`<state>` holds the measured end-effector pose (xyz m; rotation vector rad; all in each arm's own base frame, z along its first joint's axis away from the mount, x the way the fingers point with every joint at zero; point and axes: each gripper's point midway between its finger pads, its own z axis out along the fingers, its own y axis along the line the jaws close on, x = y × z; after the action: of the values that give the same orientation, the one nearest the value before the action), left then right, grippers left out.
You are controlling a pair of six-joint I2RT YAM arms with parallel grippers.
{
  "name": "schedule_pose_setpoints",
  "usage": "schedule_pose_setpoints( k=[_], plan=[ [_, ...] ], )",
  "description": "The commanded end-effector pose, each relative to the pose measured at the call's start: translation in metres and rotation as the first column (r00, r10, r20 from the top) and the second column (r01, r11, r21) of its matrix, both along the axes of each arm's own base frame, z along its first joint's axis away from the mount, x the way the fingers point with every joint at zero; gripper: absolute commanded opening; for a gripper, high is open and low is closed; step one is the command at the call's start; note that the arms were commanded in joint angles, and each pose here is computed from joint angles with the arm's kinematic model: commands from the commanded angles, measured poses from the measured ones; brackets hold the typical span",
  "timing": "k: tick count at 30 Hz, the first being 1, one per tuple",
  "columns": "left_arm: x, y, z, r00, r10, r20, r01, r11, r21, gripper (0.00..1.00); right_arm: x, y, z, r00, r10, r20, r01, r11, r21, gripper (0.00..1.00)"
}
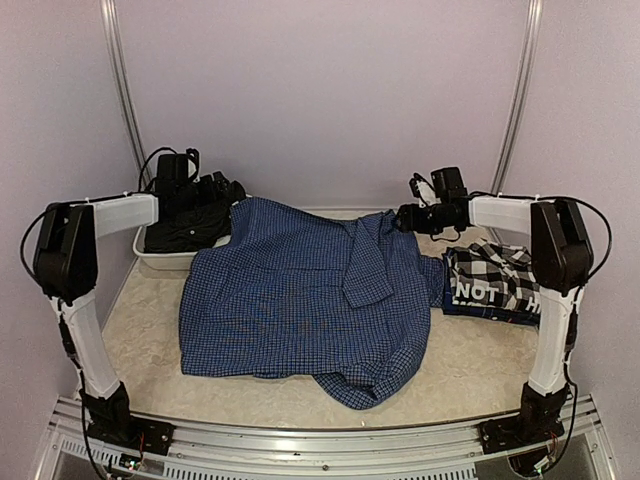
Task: Fold and stack the long sleeve shirts
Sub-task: Flatten out the crumpled shirt at the center of the board, then adjust the sleeve at the center of the board.
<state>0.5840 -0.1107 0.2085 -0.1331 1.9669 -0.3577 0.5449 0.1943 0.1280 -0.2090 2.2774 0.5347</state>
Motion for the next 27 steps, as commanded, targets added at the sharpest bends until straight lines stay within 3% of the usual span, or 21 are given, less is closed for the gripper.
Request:
schedule_pose_setpoints(
  k=[1,8,19,23,27],
  plan=[
    [-0.052,-0.005,0.043,0.994,-0.027,0.110,0.039,0.993,-0.108,0.93,-0.055,0.047,-0.001,0.987,0.158,0.015,-0.155,0.981,-0.116,0.71],
    [-0.126,-0.020,0.060,0.982,-0.061,0.179,0.086,0.988,-0.131,0.95,-0.091,0.063,-0.055,0.973,0.203,-0.107,-0.221,0.957,-0.190,0.68],
    [-0.148,-0.040,0.040,0.984,-0.107,0.141,0.120,0.989,-0.081,0.95,-0.096,0.067,-0.088,0.959,0.224,-0.176,-0.256,0.948,-0.188,0.59],
    [-0.148,-0.041,0.030,0.986,-0.112,0.121,0.121,0.990,-0.076,0.95,-0.097,0.070,-0.098,0.952,0.234,-0.199,-0.270,0.946,-0.177,0.48],
    [-0.150,-0.041,0.024,0.988,-0.113,0.108,0.122,0.990,-0.073,0.95,-0.097,0.073,-0.100,0.947,0.244,-0.207,-0.279,0.947,-0.161,0.29]
  ],
)
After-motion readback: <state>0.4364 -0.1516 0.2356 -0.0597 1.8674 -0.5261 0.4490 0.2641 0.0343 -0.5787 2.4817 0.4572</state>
